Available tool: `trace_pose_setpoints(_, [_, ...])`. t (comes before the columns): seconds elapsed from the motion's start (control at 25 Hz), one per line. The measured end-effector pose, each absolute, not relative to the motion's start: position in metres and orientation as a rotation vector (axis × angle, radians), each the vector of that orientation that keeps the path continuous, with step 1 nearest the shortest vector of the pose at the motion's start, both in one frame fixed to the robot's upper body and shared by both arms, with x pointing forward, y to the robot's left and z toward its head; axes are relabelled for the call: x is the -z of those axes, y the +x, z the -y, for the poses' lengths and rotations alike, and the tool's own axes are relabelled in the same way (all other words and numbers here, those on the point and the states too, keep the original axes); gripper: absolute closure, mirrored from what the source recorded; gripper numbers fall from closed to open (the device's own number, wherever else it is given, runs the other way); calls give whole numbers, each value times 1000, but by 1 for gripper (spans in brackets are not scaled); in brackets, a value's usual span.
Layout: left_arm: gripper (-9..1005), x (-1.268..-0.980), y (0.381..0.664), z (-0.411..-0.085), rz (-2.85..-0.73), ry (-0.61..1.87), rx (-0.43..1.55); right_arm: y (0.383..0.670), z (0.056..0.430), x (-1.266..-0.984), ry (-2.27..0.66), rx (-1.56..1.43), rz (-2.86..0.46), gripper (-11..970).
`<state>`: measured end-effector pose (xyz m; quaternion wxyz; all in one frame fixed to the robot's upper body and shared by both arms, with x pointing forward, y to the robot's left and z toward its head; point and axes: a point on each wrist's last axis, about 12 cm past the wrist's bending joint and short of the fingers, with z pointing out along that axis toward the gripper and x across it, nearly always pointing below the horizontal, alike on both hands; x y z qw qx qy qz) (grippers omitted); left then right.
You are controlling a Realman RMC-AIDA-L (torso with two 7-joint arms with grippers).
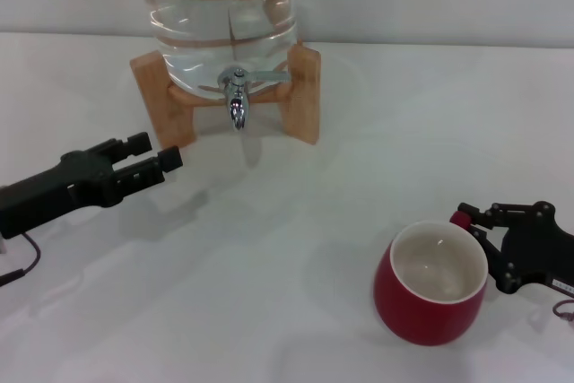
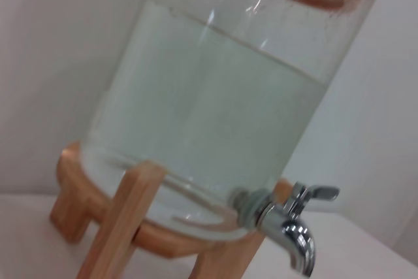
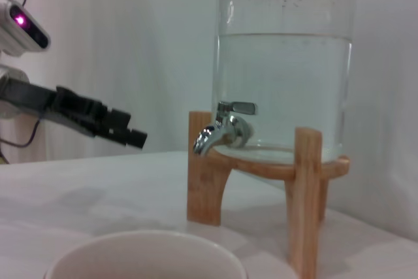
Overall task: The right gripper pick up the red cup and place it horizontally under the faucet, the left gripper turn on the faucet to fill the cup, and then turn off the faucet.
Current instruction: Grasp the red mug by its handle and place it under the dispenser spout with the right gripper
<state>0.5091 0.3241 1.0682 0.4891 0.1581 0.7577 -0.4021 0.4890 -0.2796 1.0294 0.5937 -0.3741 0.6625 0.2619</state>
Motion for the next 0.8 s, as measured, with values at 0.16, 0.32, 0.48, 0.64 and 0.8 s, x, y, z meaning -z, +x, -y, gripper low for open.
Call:
trace_pose_setpoints(0.16, [218,-1063,505,-327,-1871,367,962,495,274,-1034,-877,-622,-1520,835])
trace_pose_setpoints(0.32, [218,-1058,501,-330,-1899,358,941,504,267,-1039,-891,-638,-1500,835])
trace_pose_setpoints(0.48, [219,-1055,501,-331,-1920,353,929,512,258,-1040,-892,-647,-1511,835])
trace_pose_setpoints(0.64, [219,-1054,500,-331,-1923,355,934,522,243,-1039,-893,-637,-1541,835])
trace_pose_setpoints(0.8, [219,-1054,498,-331,-1924,355,939,532,227,-1040,-888,-606,-1574,835])
